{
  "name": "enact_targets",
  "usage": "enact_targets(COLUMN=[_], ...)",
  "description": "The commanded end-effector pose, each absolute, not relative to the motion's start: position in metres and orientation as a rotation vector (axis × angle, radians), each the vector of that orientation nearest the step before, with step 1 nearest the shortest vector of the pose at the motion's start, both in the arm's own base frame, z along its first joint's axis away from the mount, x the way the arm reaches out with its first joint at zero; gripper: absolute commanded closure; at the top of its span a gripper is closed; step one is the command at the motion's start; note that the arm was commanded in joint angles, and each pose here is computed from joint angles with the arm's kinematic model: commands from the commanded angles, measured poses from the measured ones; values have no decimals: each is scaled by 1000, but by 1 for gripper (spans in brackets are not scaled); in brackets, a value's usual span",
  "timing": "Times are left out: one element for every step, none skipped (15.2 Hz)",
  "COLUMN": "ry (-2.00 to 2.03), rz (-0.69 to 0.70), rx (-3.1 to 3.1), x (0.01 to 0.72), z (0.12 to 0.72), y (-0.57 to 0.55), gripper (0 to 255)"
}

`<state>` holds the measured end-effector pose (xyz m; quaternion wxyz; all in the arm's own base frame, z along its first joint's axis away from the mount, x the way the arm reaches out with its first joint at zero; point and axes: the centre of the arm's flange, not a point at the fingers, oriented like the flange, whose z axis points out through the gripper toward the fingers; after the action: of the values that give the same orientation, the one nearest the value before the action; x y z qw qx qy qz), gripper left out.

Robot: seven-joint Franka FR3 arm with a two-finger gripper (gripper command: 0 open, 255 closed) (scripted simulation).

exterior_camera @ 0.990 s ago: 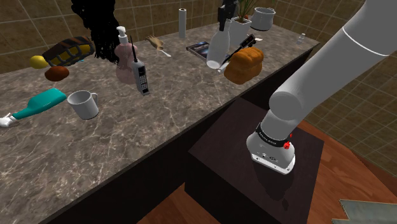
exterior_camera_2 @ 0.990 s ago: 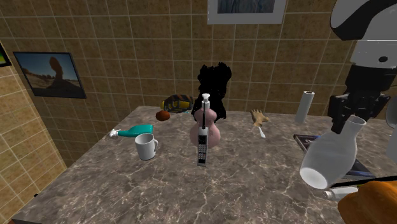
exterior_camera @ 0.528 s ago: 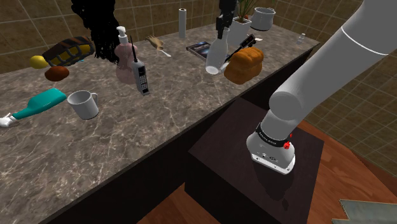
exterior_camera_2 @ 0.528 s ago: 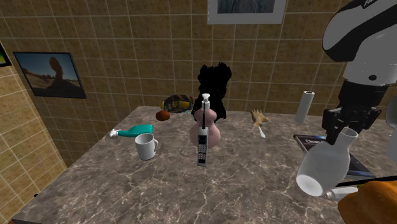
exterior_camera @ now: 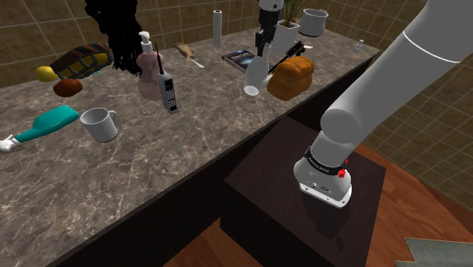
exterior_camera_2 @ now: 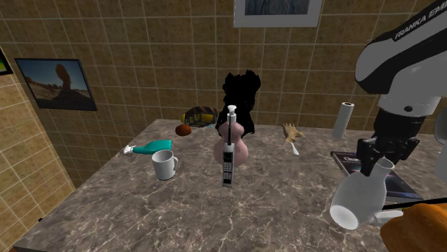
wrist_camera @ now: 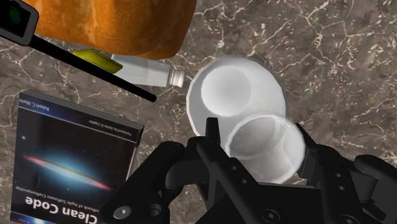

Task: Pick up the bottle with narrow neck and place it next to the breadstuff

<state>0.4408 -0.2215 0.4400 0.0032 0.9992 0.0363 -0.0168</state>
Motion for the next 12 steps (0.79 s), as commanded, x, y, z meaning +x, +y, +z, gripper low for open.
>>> enact_targets(ry=[114, 114, 114, 114, 114, 114, 114, 114, 114, 114, 114, 114], rz=[-51, -51, -51, -51, -51, -51, -51, -51, -51, -51, -51, -51], rx=[3132, 3132, 3132, 3132, 3132, 3132, 3132, 3132, 3132, 3132, 3132, 3132], x=[440, 440, 440, 440, 440, 440, 440, 440, 440, 440, 440, 440], z=[433, 433, 433, 433, 433, 433, 433, 433, 433, 433, 433, 433], y=[-222, -222, -222, -222, -222, -222, -222, -222, -222, -222, -222, -222], gripper=[255, 255, 255, 255, 255, 255, 255, 255, 0, 0, 0, 0])
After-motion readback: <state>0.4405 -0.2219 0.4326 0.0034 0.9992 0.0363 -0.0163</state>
